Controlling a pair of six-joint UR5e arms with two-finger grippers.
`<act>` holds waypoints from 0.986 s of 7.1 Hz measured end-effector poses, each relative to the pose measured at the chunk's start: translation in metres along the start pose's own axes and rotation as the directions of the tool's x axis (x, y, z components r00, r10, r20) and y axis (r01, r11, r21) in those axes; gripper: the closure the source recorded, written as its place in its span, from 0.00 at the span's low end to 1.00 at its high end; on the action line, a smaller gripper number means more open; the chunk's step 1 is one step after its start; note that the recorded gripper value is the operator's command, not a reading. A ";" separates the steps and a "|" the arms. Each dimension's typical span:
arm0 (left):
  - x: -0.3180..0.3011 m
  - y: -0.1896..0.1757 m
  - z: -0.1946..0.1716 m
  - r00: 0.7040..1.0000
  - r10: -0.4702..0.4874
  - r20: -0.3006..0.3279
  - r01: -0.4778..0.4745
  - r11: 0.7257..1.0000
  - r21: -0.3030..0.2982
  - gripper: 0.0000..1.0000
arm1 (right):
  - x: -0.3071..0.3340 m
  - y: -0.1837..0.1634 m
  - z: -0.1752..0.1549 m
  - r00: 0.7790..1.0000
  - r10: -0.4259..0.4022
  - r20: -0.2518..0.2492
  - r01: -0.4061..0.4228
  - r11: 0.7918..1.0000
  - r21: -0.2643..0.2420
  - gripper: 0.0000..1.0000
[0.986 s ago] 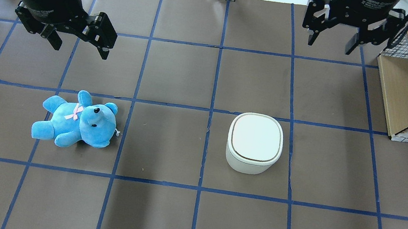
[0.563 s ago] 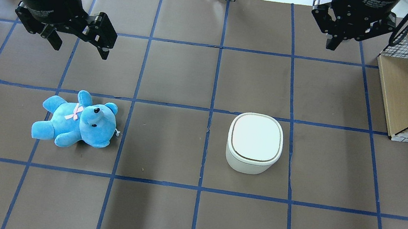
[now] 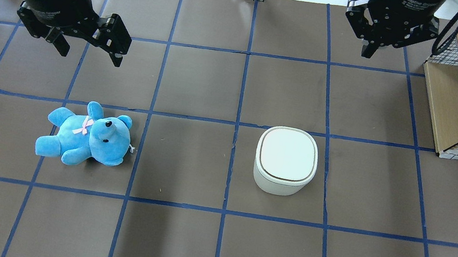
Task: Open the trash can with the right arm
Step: 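Move the right gripper down toward the white trash can's lid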
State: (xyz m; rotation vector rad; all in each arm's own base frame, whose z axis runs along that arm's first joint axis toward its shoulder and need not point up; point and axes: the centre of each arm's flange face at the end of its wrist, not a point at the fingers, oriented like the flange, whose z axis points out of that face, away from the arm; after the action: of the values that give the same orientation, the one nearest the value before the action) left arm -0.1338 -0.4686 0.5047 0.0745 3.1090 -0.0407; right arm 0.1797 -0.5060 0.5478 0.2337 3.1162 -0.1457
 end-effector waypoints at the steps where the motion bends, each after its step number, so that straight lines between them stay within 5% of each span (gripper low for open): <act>1: 0.000 0.000 0.000 1.000 0.000 0.000 0.000 1.000 0.000 0.00 | -0.012 0.009 0.009 1.000 -0.014 -0.009 0.014 1.000 -0.021 1.00; 4: 0.000 0.000 0.000 1.000 0.000 0.000 0.000 1.000 0.000 0.00 | -0.033 0.041 0.072 0.998 -0.043 -0.055 0.035 0.992 -0.125 1.00; 7: 0.000 0.000 0.000 1.000 0.000 0.000 0.000 1.000 0.000 0.00 | -0.039 0.066 0.140 0.992 -0.081 -0.096 0.063 0.983 -0.173 1.00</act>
State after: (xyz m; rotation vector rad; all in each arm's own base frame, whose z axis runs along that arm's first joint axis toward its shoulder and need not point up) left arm -0.1338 -0.4686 0.5047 0.0746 3.1089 -0.0407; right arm 0.2287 -0.4595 0.4033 0.1288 3.2160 0.1351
